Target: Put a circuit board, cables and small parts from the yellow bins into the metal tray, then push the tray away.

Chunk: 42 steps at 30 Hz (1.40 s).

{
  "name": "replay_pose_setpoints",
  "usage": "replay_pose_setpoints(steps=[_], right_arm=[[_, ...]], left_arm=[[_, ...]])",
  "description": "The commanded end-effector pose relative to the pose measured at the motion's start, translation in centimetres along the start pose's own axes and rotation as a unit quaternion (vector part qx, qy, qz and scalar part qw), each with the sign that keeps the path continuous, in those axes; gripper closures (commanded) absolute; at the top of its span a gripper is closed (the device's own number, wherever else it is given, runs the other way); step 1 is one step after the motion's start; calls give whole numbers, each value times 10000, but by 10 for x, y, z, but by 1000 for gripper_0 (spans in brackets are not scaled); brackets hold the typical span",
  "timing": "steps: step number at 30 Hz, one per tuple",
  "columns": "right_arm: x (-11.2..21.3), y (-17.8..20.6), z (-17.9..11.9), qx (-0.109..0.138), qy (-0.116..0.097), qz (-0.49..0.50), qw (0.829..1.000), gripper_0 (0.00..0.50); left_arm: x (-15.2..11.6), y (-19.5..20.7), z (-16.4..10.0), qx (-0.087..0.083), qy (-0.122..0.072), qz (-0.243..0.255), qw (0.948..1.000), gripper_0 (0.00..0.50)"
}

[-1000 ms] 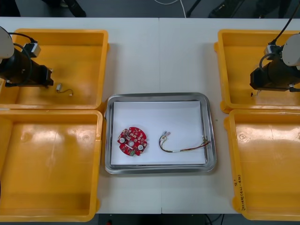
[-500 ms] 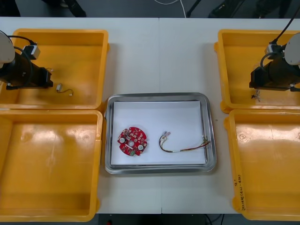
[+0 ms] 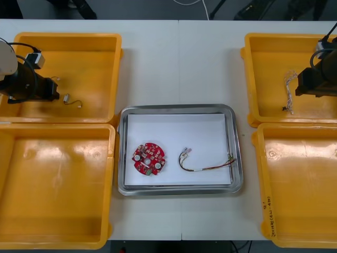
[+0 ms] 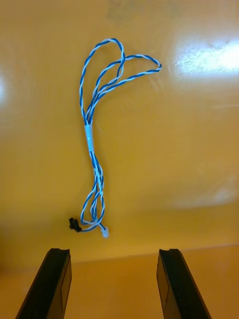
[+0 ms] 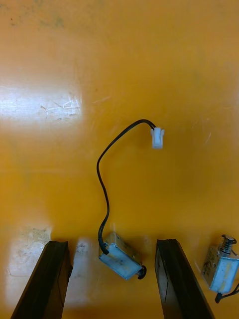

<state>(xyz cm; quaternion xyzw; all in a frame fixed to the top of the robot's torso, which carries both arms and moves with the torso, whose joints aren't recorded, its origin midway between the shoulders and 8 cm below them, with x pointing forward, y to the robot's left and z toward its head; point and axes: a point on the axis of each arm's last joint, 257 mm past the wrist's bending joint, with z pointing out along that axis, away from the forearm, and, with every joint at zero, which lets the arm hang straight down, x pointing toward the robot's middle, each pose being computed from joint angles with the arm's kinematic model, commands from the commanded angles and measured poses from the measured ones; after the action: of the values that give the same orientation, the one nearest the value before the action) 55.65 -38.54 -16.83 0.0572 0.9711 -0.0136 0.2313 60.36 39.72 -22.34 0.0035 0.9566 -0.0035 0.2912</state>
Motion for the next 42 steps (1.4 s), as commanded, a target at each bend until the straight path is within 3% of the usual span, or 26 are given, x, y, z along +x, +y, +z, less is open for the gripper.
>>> replay_pose_setpoints(steps=[1,6,8,9,16,22,29,36,42], right_arm=[[-45,-8,-65,8,-419,-67,9991,0],[-43,-7,-80,-46,-294,-39,9995,0],[-43,-6,-85,-54,-263,-34,9996,0],[-43,-6,-86,-45,-259,-42,9996,0],[-57,-1,-92,-135,-225,91,9996,0],[-79,4,-86,-281,-301,307,9987,0],[-104,5,-65,-293,-601,460,9967,0],[-114,5,-37,-172,-758,404,9962,0],[-108,13,-9,-212,-711,418,9964,0]], left_arm=[[-2,-7,1,-8,-75,-74,9999,0],[-1,-8,2,12,-69,-61,10000,0],[-2,-8,1,13,-76,-36,10000,366],[-2,-8,2,11,-77,-38,10000,498],[-2,-11,6,-32,-98,95,9999,500],[-2,-12,1,47,-61,29,10000,500],[-9,-8,-33,59,71,33,10000,500],[-15,-13,-72,43,166,71,9998,500],[-14,-34,-103,-45,279,-51,9996,500]])
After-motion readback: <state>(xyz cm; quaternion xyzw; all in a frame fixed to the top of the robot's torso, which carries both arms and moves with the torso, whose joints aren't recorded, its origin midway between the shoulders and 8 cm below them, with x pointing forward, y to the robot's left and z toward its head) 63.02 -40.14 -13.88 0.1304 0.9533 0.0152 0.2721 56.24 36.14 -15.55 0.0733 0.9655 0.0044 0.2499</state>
